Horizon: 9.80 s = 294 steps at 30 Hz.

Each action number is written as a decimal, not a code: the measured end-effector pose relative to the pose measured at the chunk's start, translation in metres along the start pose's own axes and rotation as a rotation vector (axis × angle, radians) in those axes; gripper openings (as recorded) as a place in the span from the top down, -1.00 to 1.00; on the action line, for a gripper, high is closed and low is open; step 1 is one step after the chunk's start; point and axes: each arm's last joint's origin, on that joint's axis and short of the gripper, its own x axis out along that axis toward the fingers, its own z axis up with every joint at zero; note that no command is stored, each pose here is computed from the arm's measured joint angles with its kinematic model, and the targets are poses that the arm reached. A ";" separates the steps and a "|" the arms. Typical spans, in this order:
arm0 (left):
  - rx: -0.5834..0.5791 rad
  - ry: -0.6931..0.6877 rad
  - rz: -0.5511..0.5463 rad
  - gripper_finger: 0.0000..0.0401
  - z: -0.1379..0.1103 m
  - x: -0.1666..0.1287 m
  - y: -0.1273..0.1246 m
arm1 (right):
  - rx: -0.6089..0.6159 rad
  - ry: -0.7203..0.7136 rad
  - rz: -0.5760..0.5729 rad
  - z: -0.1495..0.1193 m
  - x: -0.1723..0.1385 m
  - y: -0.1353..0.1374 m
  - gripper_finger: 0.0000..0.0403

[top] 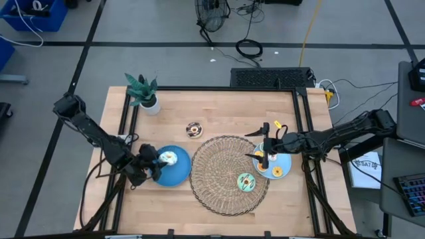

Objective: Pick & Place donuts
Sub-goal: Put the large white donut on the blue plate, then put the large green donut on the blue plate

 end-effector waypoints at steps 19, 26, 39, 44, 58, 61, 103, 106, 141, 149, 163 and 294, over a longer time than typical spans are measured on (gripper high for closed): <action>-0.250 0.156 0.016 -0.38 0.000 0.007 0.005 | 0.012 0.001 -0.001 0.000 0.000 0.000 -0.77; -0.139 0.189 -0.010 -0.74 0.000 0.007 0.004 | 0.041 0.002 0.000 0.000 0.000 0.000 -0.77; -0.028 0.108 -0.199 -0.92 0.010 0.005 -0.014 | 0.042 0.002 0.001 0.000 0.000 0.000 -0.77; 0.127 -0.021 -0.364 -0.88 0.029 -0.010 -0.029 | 0.042 0.002 0.001 0.000 0.000 0.000 -0.77; 0.355 -0.326 -0.396 -0.91 0.064 -0.055 -0.011 | 0.138 0.006 0.003 -0.001 0.000 0.000 -0.77; 0.396 -0.432 -0.356 -0.89 0.070 -0.066 -0.005 | 0.139 -0.014 0.051 0.001 0.000 0.001 -0.77; 0.284 -0.003 -0.304 -0.91 0.082 0.027 -0.050 | 0.219 -0.203 0.397 0.019 -0.004 0.008 -0.77; 0.404 0.008 -0.328 -0.90 0.085 0.038 -0.067 | 0.219 -0.203 0.397 0.019 -0.004 0.008 -0.77; 0.565 0.424 -0.104 0.98 0.087 0.056 -0.100 | 0.171 -0.109 0.407 0.009 -0.003 0.010 -0.77; 0.547 0.521 -0.057 0.99 0.071 0.076 -0.098 | 0.168 -0.112 0.406 0.010 -0.003 0.010 -0.77; 0.435 0.617 0.111 0.99 0.068 0.072 -0.083 | 0.169 -0.113 0.406 0.010 -0.003 0.010 -0.77; 0.368 -0.490 -0.340 0.96 0.066 -0.031 0.074 | 0.025 0.825 0.229 -0.029 0.048 0.131 -0.77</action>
